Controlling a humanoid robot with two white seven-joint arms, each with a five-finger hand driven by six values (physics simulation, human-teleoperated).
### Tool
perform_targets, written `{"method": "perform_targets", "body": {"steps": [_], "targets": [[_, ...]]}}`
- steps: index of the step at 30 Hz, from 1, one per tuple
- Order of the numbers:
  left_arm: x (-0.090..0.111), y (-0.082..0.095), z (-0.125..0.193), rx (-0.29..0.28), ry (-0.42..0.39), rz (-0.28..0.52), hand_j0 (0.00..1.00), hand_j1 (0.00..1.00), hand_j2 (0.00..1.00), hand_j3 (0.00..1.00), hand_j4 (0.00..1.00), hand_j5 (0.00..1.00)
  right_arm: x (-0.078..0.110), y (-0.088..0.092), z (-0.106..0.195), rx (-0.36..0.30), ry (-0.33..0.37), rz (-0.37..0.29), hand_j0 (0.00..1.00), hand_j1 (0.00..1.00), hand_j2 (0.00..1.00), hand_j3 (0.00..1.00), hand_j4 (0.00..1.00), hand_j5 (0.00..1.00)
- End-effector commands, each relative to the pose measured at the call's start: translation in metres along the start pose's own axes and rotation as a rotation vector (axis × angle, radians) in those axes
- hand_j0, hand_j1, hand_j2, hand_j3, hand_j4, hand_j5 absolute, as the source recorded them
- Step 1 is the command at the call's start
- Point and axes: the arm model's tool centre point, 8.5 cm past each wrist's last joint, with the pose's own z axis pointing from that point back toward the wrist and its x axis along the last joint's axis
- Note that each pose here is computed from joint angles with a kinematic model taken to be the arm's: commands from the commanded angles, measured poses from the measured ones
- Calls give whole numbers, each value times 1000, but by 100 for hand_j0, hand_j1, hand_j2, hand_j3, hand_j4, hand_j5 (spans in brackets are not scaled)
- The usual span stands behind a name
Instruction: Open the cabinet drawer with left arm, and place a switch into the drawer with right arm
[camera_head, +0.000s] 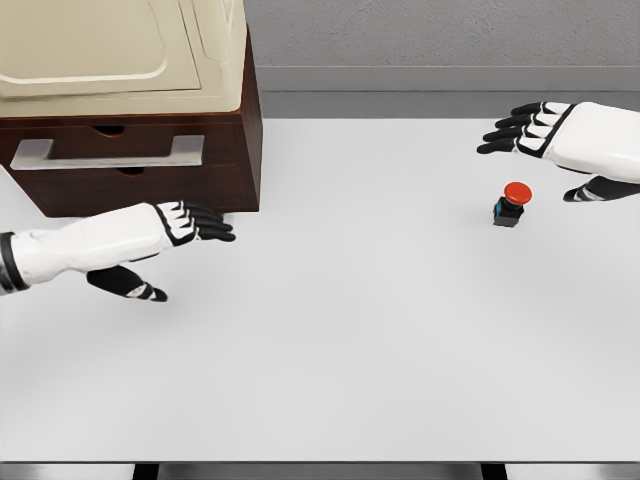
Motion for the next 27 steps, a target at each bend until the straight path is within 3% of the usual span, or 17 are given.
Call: {"method": "perform_targets", "body": {"steps": [1,4,7,9,11,13,15,18,20,23,27], "targets": [[1,-14,4,-53,5,27,100,100,100,100,100,100,0,-1,1,-3,2,-3,100,100,100,100,100,100],[-1,-9,16,-82,30,10,100,100,100,100,100,100,0,-1,0,-4,-1,-6,100,100,100,100,100,100],[1,-9,17,-162,18,8,100,100,100,100,100,100,-3,3,1,2,6,-17,100,100,100,100,100,100],[6,-13,10,-187,-12,17,100,100,100,100,100,100,-21,16,7,17,57,-70,100,100,100,100,100,100],[7,-7,8,-159,-24,50,100,100,100,100,100,100,-38,27,15,28,108,-114,100,100,100,100,100,100],[5,-5,19,-167,3,58,99,99,99,99,99,99,-61,40,30,44,185,-161,100,100,100,100,100,100],[0,13,42,-172,63,28,98,98,98,98,98,98,-61,55,28,68,183,-196,100,100,100,100,100,100],[-1,27,56,-142,92,51,98,98,98,98,98,98,-59,71,20,138,186,-179,100,100,100,100,100,100],[-1,33,58,-133,93,63,98,98,98,98,98,98,-59,72,19,142,184,-180,100,100,100,100,100,100],[3,33,54,-198,55,113,98,98,98,98,98,98,-67,77,23,142,210,-203,100,100,100,100,100,100],[4,35,53,-175,42,144,98,98,98,98,98,98,-60,90,6,171,182,-202,100,100,100,100,100,100]]}}
